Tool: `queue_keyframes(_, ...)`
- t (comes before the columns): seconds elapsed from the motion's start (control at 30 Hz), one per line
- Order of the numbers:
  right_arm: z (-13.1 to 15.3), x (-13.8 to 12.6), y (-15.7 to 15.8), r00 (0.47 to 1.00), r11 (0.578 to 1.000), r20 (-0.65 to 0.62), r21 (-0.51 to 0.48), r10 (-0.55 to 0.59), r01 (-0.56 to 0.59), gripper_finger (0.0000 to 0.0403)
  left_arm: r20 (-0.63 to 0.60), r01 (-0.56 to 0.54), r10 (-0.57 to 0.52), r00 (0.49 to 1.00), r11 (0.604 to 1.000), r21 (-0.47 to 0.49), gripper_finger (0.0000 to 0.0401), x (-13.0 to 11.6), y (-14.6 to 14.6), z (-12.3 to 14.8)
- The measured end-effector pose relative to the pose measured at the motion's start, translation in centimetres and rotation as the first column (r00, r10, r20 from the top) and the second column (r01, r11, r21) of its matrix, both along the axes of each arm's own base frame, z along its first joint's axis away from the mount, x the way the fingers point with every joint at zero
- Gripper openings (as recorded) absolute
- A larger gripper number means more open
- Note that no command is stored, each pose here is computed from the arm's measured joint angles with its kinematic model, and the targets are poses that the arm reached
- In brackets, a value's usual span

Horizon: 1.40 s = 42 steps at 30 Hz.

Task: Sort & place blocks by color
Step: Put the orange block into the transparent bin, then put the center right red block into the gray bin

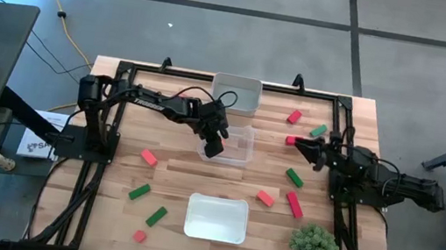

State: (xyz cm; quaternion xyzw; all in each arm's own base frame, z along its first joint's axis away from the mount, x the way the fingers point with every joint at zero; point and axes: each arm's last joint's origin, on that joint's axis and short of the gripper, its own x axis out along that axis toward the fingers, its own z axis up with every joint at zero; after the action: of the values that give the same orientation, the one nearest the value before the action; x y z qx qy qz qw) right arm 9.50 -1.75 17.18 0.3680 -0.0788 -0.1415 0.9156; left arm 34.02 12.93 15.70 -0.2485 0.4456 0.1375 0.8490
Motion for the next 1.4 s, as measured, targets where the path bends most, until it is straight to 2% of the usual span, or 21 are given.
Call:
queue_keyframes(0.23, 1.1, -0.2, -0.2, 0.991, 0.997, 0.114, -0.011, -0.070, 0.072, 0.0200, 0.029, -0.014, 0.013, 0.999, 1.000, 0.010, 0.0185, -0.3, 0.4, 1.0)
queue_keyframes(0.47, 2.1, -0.5, -0.4, 0.971, 0.981, 0.187, -0.096, -0.150, 0.170, 0.0200, 0.100, -0.039, 0.035, 0.994, 0.998, 0.040, 0.0186, -1.1, 1.1, 3.4)
queue_keyframes(0.6, 2.7, -0.6, -0.4, 0.964, 0.971, 0.187, -0.111, -0.187, 0.210, 0.0200, 0.164, -0.026, 0.011, 0.986, 0.995, 0.092, 0.0186, -1.6, 1.3, 5.3)
queue_keyframes(0.73, 4.4, -0.8, -0.5, 0.963, 0.953, 0.166, -0.179, -0.214, 0.243, 0.0200, 0.224, -0.014, -0.020, 0.974, 0.989, 0.149, 0.0186, -2.1, 1.4, 7.1)
queue_keyframes(0.93, 6.9, -0.5, -0.7, 0.956, 0.907, 0.009, -0.314, -0.294, 0.282, 0.0200, 0.274, -0.004, -0.061, 0.960, 0.973, 0.233, 0.0186, -3.1, 1.7, 9.2)
queue_keyframes(1.07, 8.3, 0.1, -0.8, 0.942, 0.900, -0.140, -0.367, -0.303, 0.235, 0.0200, 0.285, -0.024, -0.050, 0.957, 0.968, 0.248, 0.0186, -3.7, 2.3, 9.8)
queue_keyframes(1.23, 9.8, 1.0, -0.9, 0.882, 0.914, -0.366, -0.378, -0.296, 0.150, 0.0200, 0.286, -0.048, -0.026, 0.958, 0.967, 0.249, 0.0186, -4.1, 3.0, 9.9)
queue_keyframes(1.4, 11.9, 2.4, -1.2, 0.811, 0.914, -0.486, -0.383, -0.325, 0.137, 0.0204, 0.276, -0.052, -0.018, 0.961, 0.969, 0.243, 0.0186, -4.3, 3.2, 9.8)
